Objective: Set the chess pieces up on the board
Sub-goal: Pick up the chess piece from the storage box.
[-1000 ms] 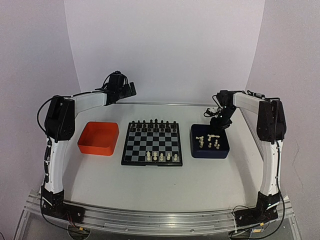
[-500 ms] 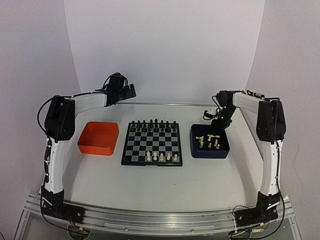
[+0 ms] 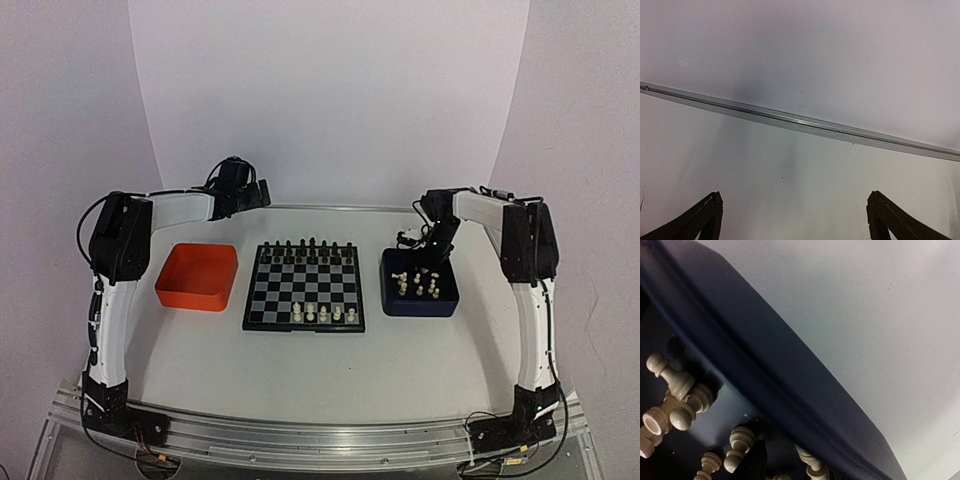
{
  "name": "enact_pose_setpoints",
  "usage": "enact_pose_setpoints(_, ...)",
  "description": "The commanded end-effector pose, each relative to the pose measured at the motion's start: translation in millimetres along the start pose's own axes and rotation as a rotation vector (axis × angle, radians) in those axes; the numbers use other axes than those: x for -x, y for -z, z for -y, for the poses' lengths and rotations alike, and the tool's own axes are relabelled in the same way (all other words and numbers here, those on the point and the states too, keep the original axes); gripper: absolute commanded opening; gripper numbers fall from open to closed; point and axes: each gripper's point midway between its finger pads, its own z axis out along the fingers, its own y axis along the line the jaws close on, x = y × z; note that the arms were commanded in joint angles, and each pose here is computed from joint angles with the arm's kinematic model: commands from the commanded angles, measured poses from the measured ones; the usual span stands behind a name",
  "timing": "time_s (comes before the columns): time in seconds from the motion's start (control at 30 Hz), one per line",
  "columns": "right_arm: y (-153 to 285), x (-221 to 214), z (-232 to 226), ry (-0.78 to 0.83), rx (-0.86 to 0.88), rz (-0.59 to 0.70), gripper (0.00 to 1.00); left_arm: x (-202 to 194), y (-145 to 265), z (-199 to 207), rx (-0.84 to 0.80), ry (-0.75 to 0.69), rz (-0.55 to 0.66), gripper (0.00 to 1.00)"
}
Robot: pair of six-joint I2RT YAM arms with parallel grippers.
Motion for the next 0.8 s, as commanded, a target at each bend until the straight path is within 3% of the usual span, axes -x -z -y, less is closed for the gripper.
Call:
enact_pose_setpoints(0.0,1.9,4.5,4.0,0.03,-0.023,-0.01,0.34,43.1,25.1,3.9,-0.014,0.044,0.092,1.0)
enact_pose_setpoints(0.33,11.0,13.6,3.3,-0.039,-0.014,0.031,0.03,42.1,33.2,-0.1,-0.011,0.059,0.091,1.0)
enact_pose_setpoints(0.6,58.6,27.2,-6.8,-0.139,-0.006,0.176,0.0,63.2,62.9,13.8,-0.125,0.07,0.182,1.0)
enact_pose_setpoints(0.77,115.6,35.9,-24.1,-0.2,0.013,0.378,0.0,68.7,91.1,33.1,-0.26,0.064,0.233,1.0)
